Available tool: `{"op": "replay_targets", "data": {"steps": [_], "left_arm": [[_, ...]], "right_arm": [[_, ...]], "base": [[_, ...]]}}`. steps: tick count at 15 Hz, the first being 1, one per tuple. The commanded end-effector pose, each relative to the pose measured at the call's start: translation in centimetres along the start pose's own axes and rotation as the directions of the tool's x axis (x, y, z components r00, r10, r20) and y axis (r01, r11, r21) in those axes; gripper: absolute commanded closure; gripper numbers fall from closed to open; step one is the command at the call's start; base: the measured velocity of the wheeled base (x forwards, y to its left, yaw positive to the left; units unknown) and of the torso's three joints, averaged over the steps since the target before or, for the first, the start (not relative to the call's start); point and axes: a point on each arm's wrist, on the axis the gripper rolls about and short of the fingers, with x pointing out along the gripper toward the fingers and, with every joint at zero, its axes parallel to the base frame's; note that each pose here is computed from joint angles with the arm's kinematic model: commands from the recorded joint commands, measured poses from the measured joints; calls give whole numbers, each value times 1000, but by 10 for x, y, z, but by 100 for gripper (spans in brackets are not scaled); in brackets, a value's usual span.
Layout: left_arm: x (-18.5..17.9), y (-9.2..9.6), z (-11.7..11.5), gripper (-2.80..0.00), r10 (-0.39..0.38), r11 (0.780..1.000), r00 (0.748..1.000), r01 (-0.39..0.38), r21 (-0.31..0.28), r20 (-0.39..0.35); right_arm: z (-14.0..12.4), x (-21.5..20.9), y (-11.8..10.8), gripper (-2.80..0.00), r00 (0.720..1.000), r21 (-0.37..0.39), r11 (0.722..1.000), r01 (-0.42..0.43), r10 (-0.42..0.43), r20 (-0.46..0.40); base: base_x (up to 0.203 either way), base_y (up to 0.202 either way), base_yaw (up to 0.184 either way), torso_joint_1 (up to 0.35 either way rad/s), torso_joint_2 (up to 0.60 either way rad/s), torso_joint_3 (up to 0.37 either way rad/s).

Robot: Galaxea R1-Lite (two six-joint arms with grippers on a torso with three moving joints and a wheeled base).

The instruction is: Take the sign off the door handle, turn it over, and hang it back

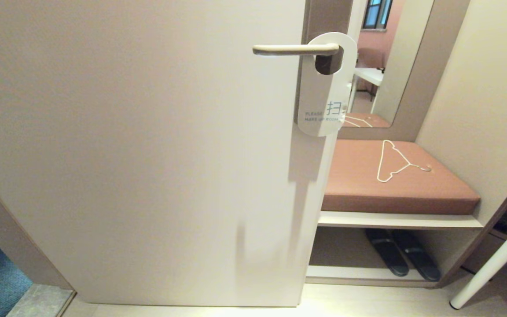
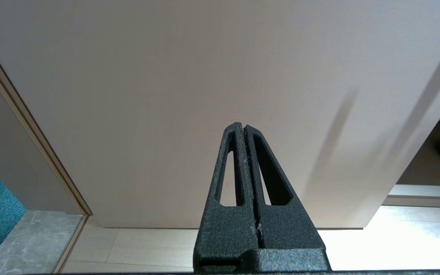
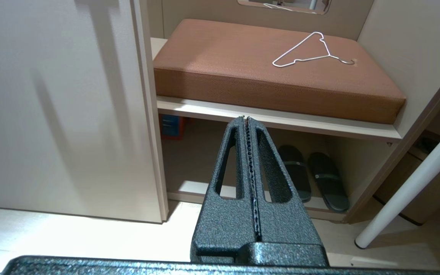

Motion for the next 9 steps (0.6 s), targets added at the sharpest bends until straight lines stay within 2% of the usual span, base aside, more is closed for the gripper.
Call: {"op": "replay_targets", "data": {"steps": [1, 9], "left_arm": [[0, 0, 0, 0, 0, 1000, 1000, 0, -1, -2], [0, 0, 0, 0, 1, 1000, 1000, -1, -1, -2]], "right_arm": [[0, 0, 0, 0, 1000, -1, 1000, -1, 1, 0], [0, 0, 0, 0, 1000, 0, 1000, -1, 1, 0]], "base": [[0, 0, 0, 0, 0, 0], [0, 0, 0, 0, 0, 0]]}}
